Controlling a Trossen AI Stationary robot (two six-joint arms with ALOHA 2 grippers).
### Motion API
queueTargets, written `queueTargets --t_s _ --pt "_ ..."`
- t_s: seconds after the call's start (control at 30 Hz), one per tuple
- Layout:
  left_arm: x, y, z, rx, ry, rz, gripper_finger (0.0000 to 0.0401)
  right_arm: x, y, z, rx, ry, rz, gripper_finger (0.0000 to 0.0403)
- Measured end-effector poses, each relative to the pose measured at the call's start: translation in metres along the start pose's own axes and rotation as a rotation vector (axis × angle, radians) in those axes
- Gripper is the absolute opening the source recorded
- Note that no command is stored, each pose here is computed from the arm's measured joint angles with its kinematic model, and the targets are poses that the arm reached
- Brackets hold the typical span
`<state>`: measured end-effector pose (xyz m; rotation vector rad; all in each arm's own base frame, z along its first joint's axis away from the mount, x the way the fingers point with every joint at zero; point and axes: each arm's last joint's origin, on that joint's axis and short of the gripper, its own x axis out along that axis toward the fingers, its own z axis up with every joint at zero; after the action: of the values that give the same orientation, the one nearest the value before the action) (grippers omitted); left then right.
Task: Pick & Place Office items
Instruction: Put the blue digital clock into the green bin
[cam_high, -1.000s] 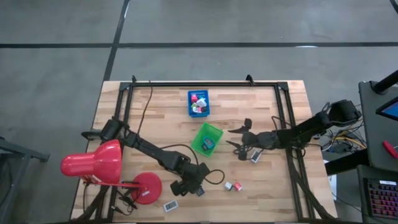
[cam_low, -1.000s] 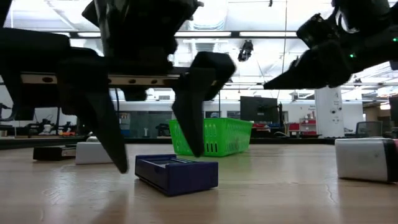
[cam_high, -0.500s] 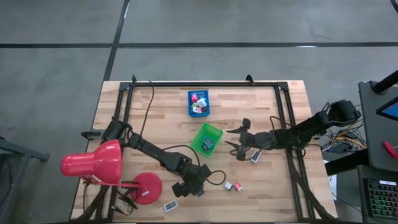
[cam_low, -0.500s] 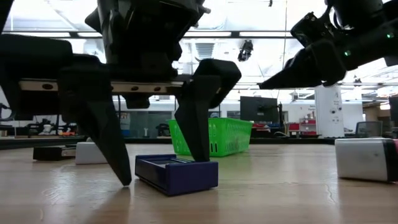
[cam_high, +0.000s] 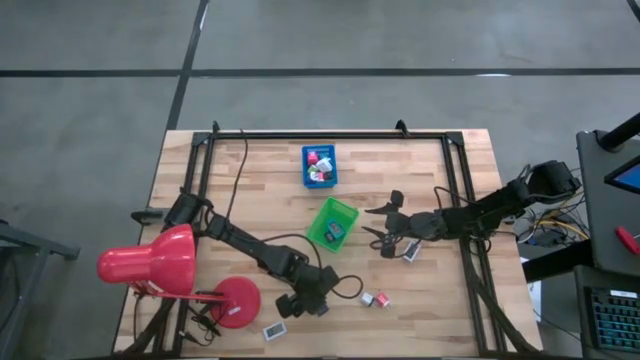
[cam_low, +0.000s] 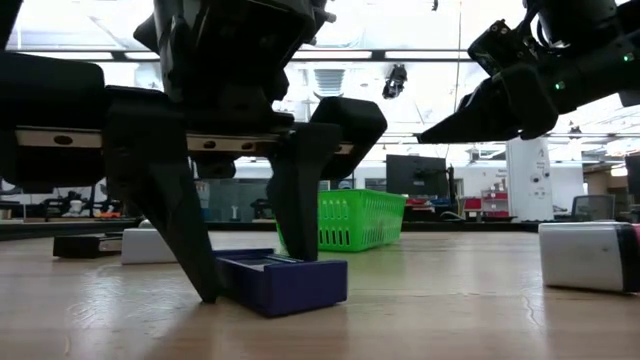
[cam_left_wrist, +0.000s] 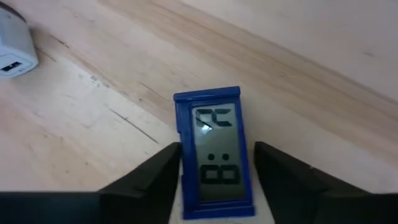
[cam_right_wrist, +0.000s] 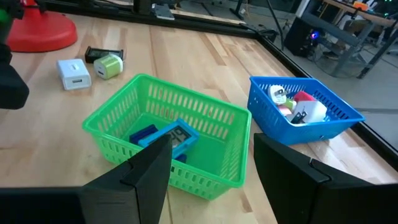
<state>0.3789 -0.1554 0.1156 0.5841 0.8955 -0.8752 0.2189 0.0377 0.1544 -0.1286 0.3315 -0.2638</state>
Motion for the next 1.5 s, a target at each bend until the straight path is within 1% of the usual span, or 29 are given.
queueTargets --t_s 0.1,0.17,0.87,1.13,1.5 --pt "0.0000 0.0001 0.0001 0.001 0.000 0.001 0.0158 0.0000 0.0000 0.0001 0.002 -0.001 0.000 0.0221" --pt "-0.0001 0.0012 0.0004 0.003 0.000 0.018 0.0136 0.0000 0.0000 0.0001 0.003 -0.001 0.000 0.0221" --pt "0.0001 0.0017 -0.0010 0.005 0.011 0.022 0.0136 -0.0001 0.0001 0.0000 0.002 -0.001 0.001 0.0221" --pt "-0.0045 0.0032 -0.0020 -0.008 0.024 0.035 0.0136 -0.0001 0.0001 0.0000 0.003 -0.001 0.003 0.0221" --pt "-0.0051 0.0030 -0.0021 0.029 0.027 0.033 0.0136 -0.0001 0.0001 0.0000 0.002 -0.001 0.003 0.0221"
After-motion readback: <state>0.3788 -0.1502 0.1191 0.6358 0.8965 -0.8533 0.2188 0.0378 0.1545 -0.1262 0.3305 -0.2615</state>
